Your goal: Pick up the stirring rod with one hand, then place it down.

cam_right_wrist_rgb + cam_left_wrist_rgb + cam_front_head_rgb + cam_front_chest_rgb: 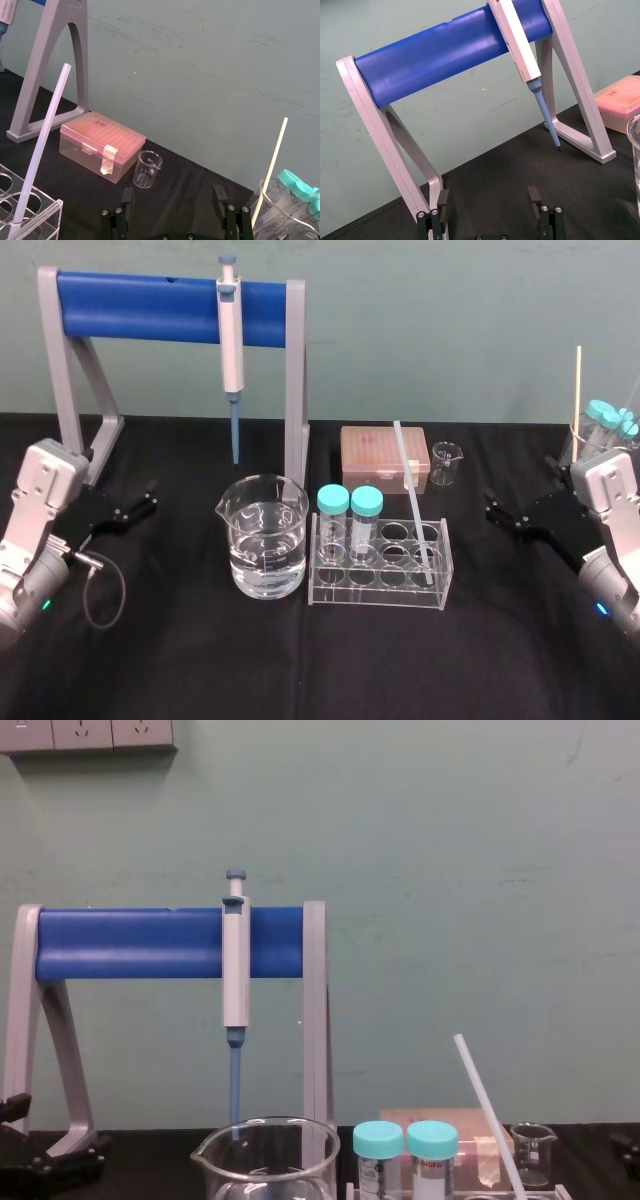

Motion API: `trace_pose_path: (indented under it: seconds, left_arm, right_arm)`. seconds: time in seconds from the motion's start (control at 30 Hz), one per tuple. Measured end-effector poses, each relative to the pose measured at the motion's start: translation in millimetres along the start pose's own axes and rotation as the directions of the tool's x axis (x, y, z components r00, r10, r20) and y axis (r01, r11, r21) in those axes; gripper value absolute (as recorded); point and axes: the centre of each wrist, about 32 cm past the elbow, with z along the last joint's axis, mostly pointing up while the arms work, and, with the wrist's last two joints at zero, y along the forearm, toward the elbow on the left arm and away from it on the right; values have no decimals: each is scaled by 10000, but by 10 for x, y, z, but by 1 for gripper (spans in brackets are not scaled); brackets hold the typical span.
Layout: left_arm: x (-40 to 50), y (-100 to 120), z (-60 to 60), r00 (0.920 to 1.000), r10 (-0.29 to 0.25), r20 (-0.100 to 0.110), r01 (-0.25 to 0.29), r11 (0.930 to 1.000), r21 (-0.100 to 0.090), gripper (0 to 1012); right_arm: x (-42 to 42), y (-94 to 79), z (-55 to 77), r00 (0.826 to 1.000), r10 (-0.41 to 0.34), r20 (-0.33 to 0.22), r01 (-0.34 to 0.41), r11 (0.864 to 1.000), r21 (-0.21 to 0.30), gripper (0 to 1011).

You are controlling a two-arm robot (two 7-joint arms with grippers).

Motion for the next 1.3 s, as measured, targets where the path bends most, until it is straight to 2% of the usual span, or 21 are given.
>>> trace_pose_path:
  seconds: [1.07,1.23,1.27,1.3]
  left_arm:
    - [0,0,0,10000,0,0,0,10000,1,1000]
    - [0,0,0,10000,-1,0,1,10000,0,1000]
    - [0,0,0,10000,-1,0,1,10000,0,1000]
    - [0,0,0,10000,0,1,0,10000,0,1000]
  right_arm:
    - [0,0,0,10000,0,1,0,10000,1,1000]
    - [100,-6,2,9998,88,-167,-86,9999,114,1000]
    - [127,-9,5,9996,147,-235,-145,9998,123,1000]
    - [191,-16,19,9986,303,-440,-298,9995,134,1000]
